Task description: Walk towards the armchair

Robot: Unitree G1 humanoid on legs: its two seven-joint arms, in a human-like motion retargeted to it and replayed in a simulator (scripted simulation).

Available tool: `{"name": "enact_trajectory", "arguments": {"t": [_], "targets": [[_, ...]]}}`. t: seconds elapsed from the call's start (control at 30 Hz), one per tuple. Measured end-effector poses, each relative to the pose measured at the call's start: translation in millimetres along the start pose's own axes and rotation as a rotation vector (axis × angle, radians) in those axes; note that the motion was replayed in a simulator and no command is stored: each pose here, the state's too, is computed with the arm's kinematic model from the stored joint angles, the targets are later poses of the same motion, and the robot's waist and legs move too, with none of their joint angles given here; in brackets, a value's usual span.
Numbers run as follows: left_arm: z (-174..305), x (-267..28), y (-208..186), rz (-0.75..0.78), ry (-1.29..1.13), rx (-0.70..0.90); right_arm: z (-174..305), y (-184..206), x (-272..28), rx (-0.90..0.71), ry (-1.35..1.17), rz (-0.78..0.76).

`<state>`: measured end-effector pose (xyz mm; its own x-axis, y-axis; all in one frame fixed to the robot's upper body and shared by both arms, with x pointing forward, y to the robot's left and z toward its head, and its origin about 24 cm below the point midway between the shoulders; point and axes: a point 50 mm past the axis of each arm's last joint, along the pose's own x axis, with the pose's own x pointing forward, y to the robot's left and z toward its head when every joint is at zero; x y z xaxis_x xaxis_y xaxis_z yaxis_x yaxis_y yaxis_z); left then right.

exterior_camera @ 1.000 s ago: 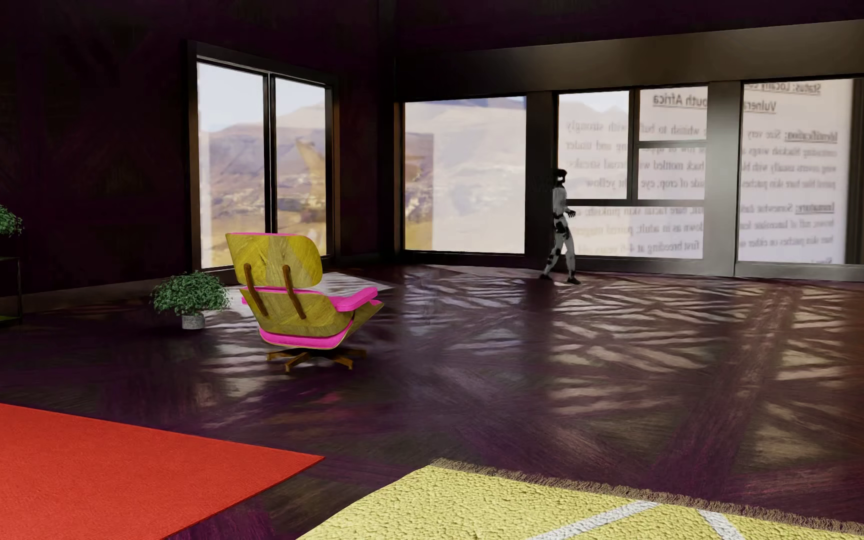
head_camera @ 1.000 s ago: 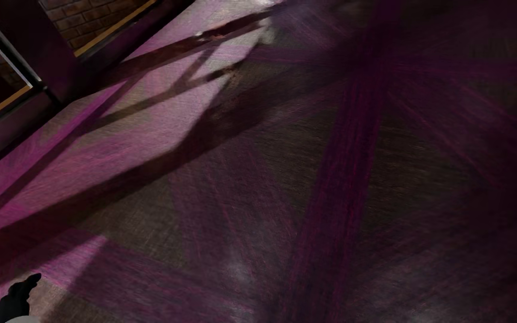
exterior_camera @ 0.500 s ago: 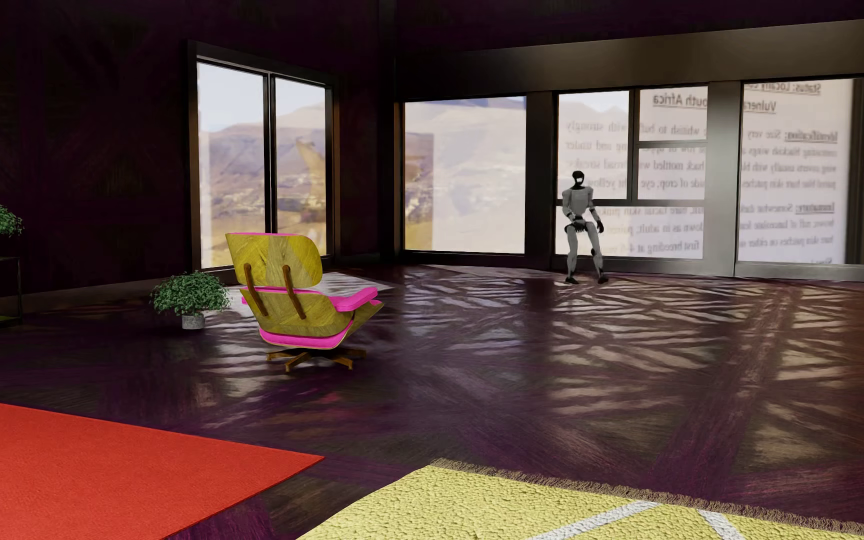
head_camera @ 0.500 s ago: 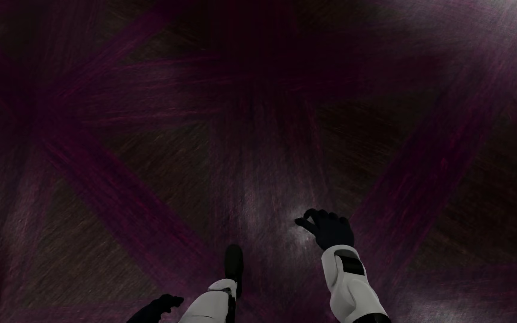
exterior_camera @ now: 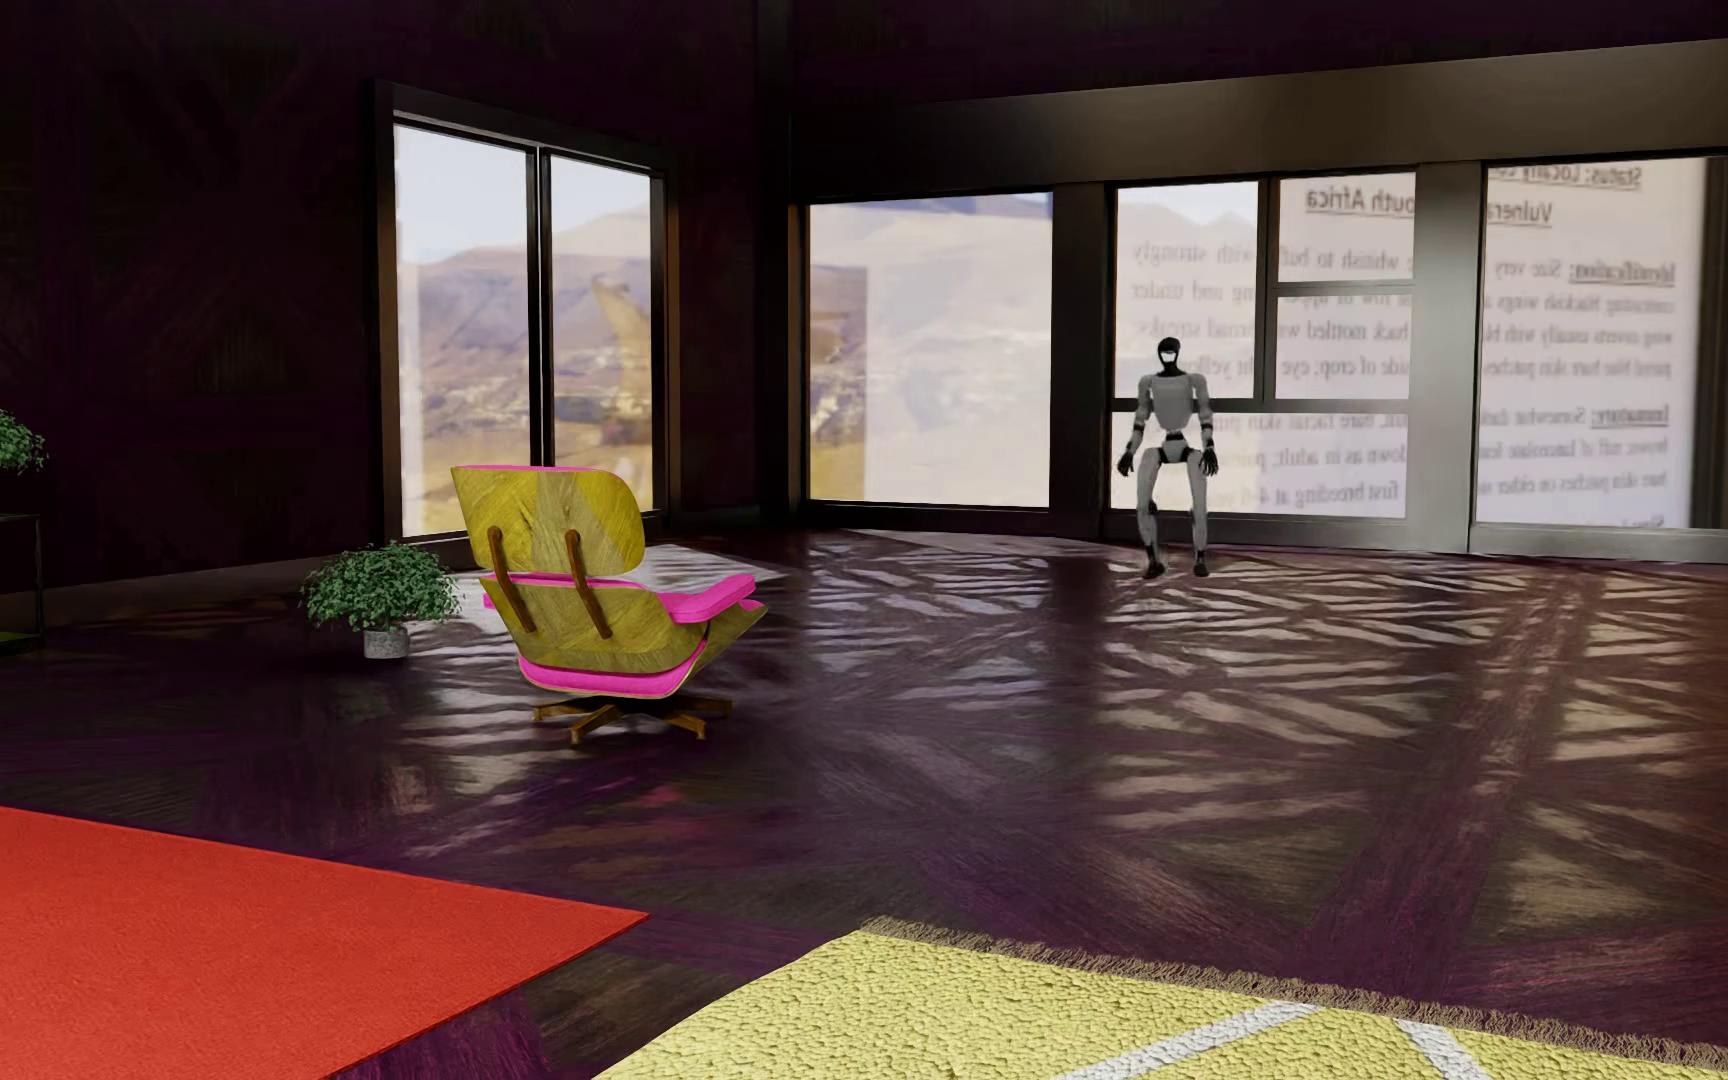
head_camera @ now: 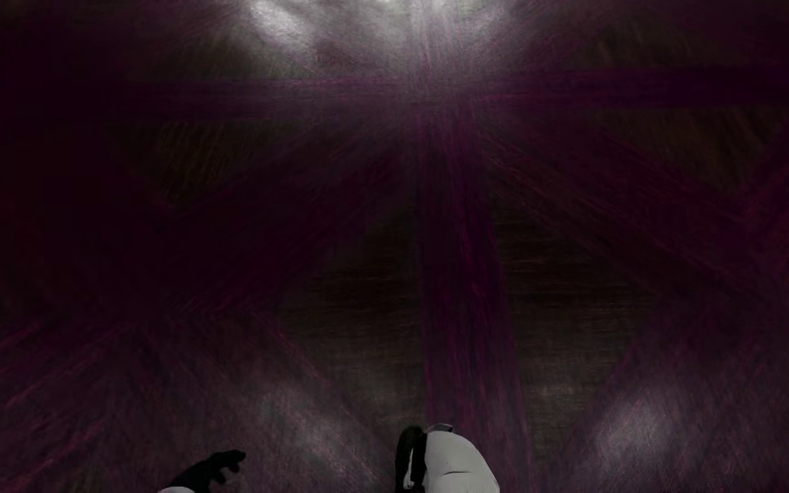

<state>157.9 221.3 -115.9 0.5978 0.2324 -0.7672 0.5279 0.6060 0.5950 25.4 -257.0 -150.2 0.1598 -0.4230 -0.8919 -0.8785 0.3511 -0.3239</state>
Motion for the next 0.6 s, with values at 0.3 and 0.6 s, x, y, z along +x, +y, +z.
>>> {"name": "enact_trajectory", "arguments": {"t": [0.3,0.6], "targets": [[4,-5,-7,0.02,0.044,-0.062,72,-14,-19,0.288,-0.159,-0.067],[-27,-40,-55,-0.032,0.088,-0.02,209,-170,-107,0.019,-0.789,-0.681]]}}
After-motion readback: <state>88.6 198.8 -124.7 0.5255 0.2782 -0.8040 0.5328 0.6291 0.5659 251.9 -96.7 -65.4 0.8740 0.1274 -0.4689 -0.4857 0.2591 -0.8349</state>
